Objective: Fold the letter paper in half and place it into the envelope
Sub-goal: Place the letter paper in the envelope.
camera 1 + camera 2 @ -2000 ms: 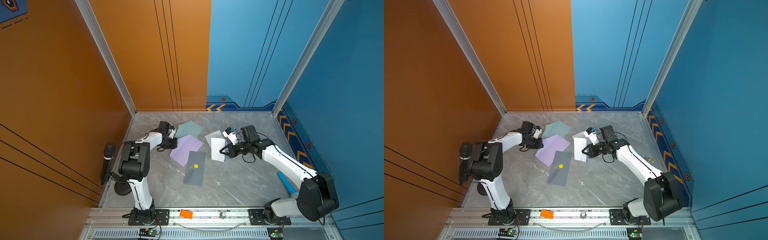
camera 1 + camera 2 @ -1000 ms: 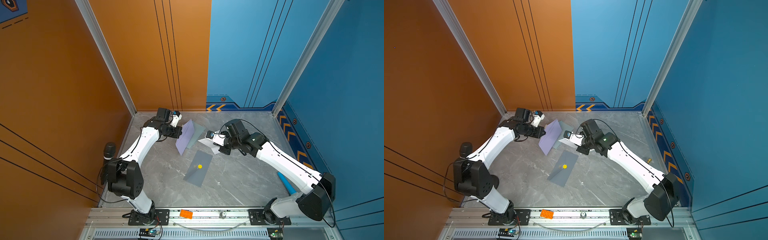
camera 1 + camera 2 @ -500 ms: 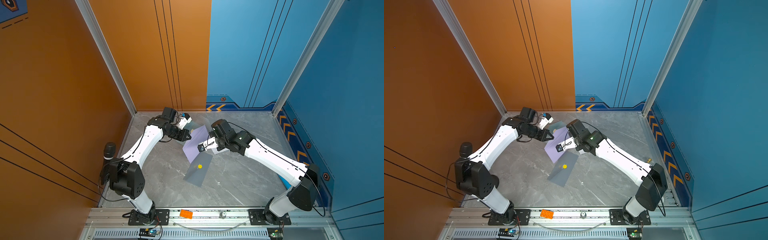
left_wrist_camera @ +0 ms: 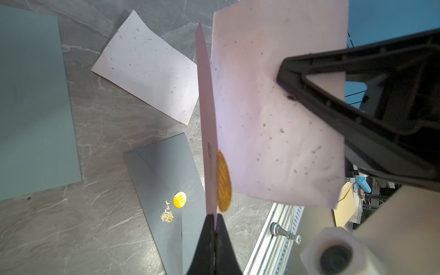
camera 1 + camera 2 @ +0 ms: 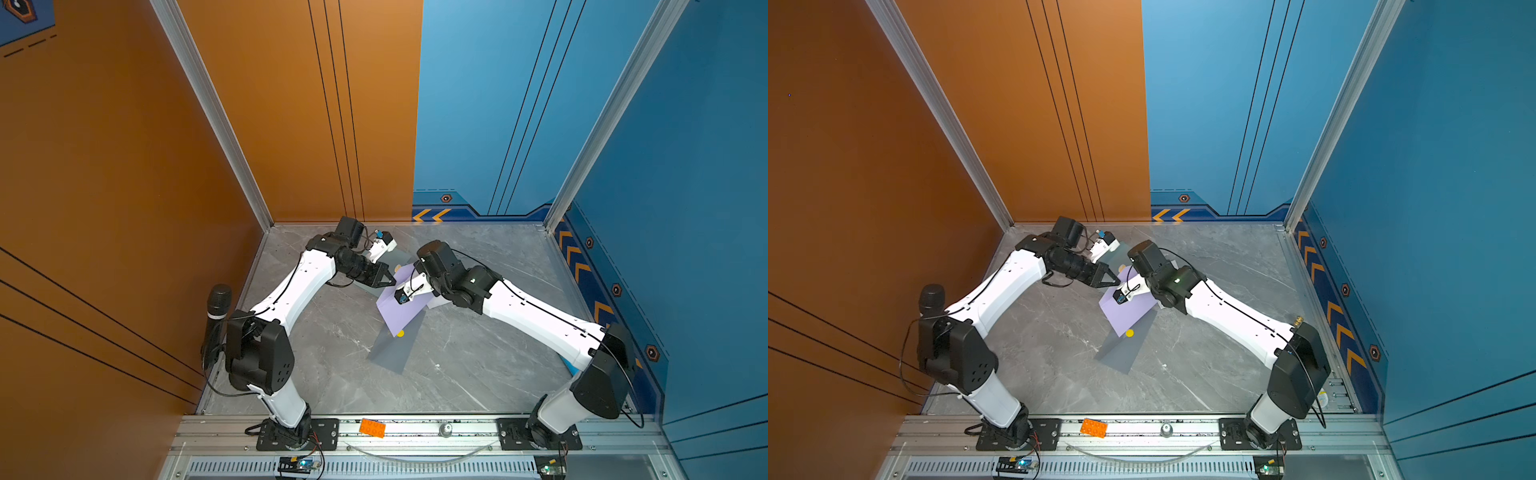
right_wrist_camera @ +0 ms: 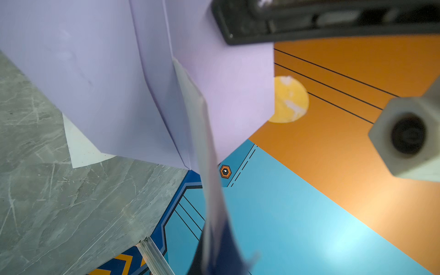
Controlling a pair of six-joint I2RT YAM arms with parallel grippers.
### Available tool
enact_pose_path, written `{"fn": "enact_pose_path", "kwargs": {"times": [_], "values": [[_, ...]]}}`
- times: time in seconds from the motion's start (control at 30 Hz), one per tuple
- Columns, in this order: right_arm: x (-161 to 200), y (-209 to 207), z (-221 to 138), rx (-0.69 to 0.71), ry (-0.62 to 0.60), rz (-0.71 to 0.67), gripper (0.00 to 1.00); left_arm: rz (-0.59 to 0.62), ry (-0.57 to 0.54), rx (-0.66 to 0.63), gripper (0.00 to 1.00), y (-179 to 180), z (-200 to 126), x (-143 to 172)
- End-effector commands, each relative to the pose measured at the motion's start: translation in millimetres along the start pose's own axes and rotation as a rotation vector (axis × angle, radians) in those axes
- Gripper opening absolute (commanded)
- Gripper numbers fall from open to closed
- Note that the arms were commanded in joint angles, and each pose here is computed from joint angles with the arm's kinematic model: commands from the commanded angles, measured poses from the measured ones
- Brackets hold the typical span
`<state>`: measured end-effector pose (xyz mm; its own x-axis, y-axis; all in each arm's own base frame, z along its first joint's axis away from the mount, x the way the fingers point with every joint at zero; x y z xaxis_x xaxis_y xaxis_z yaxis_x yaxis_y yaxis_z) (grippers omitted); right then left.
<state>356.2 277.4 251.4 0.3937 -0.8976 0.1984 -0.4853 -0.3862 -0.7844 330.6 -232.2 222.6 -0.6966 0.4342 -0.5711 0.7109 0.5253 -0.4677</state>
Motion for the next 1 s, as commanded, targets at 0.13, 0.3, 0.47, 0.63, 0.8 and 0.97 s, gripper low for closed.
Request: {"fn": "enact_pose_path", "kwargs": {"times": [0.13, 0.3, 0.47, 0.63, 0.8, 0.97], "values": [[-12.7, 8.1, -6.8, 0.023, -0.040, 0.008, 0.00, 0.016, -0.002, 0.057, 0.00, -12.8, -0.3, -3.5], [-25.0, 9.4, -8.2, 0.059, -0.089, 0.026, 0.00, 0.015, -0.001, 0.060, 0.00, -13.4, 0.4, -3.1], [-34.2, 7.3, -12.4, 0.074, -0.138, 0.042, 0.00, 0.017, -0.005, 0.077, 0.00, -17.1, -0.5, -3.2], [-47.8, 7.0, -17.6, 0.073, -0.210, 0.034, 0.00, 0.032, -0.016, 0.099, 0.00, -26.5, -3.6, -4.3], [-56.7, 10.3, -21.3, 0.053, -0.266, 0.033, 0.00, 0.038, -0.027, 0.103, 0.00, -32.8, -9.2, -2.9], [-65.7, 11.0, -25.4, 0.043, -0.330, 0.046, 0.00, 0.047, -0.038, 0.111, 0.00, -39.4, -14.3, -1.5]]}}
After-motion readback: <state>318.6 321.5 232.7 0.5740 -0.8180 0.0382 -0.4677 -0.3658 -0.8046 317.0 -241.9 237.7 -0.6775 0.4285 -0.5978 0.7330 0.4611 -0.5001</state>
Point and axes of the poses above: each gripper's point midway between its finger pads, its own z axis out along the fingers, its own y axis along the line the jaws close on, x = y × z, the point moved 1 cm from there along -z, back along the fingers, and after that the axes turned 8 degrees about z, right-handed, at the moved point
